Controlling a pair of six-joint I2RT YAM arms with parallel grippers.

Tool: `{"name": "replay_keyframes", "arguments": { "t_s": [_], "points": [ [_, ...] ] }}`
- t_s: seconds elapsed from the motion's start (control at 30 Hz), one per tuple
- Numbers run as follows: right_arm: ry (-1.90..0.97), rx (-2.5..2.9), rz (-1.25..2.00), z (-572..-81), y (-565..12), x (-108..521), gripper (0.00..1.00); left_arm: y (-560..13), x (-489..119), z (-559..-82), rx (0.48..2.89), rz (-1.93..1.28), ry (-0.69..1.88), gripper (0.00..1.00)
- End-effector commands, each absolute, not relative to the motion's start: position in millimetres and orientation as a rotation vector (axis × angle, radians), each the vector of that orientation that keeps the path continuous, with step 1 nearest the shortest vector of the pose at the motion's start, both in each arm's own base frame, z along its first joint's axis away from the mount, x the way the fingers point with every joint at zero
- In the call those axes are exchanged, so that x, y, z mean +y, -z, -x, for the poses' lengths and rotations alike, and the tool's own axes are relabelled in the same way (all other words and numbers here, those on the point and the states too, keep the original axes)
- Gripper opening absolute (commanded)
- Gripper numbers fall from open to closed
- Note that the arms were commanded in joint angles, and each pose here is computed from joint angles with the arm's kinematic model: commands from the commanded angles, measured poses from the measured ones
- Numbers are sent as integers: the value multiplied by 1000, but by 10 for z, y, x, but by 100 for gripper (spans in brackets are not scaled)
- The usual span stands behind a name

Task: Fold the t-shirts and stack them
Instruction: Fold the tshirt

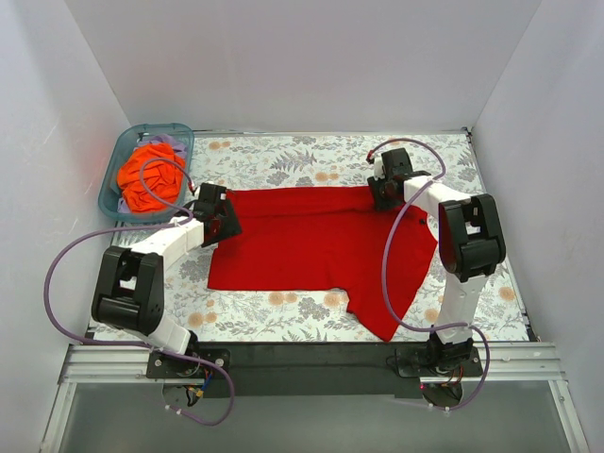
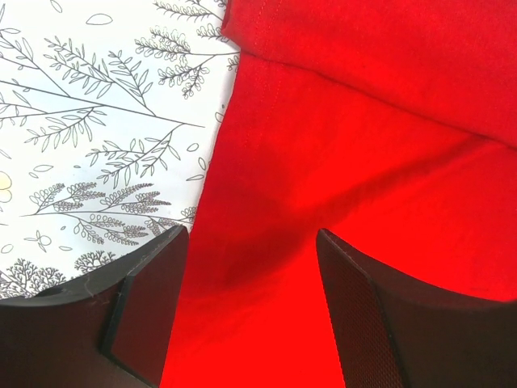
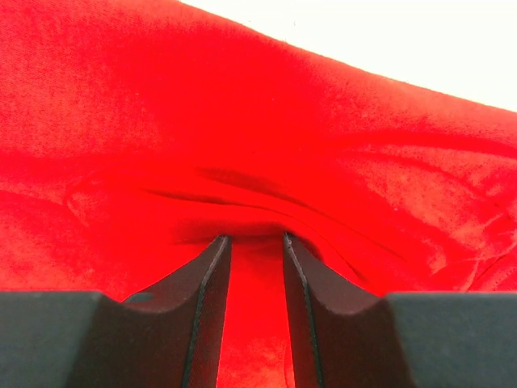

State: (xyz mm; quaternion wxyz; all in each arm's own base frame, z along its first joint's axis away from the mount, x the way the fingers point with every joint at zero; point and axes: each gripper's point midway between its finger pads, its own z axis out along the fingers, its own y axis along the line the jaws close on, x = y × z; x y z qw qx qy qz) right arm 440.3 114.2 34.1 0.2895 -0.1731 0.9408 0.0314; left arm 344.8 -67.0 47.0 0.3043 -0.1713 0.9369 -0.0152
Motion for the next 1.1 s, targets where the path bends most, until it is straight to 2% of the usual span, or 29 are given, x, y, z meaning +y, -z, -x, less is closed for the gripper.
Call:
{"name": "replay_keyframes", "arguments": {
  "t_s": [0.0,0.23,0.33,0.37,0.47,0.53,0.83,1.07],
  "points": [
    [-58,2495,487,-4512,-356,1131,39,-584,-669,-3586,2438,446,39,64],
    [-66,2518,507,-4488,-243,1146,37,-579,-690,-3593,2442,442,51,64],
    [-66,2521,508,-4472,-240,1142,26,-573,-692,-3591,2444,442,53,64],
    [-67,2514,505,-4476,-284,1138,19,-575,-689,-3591,2443,443,54,64],
    [-74,2492,506,-4478,-396,1154,5,-583,-697,-3592,2443,439,57,64],
    [-78,2485,508,-4472,-456,1157,3,-588,-695,-3593,2441,442,60,64],
    [-119,2506,514,-4350,-771,1184,3,-619,-710,-3600,2436,437,72,64],
    [-208,2605,526,-4146,-795,1251,5,-611,-727,-3592,2443,430,82,64]
  ]
}}
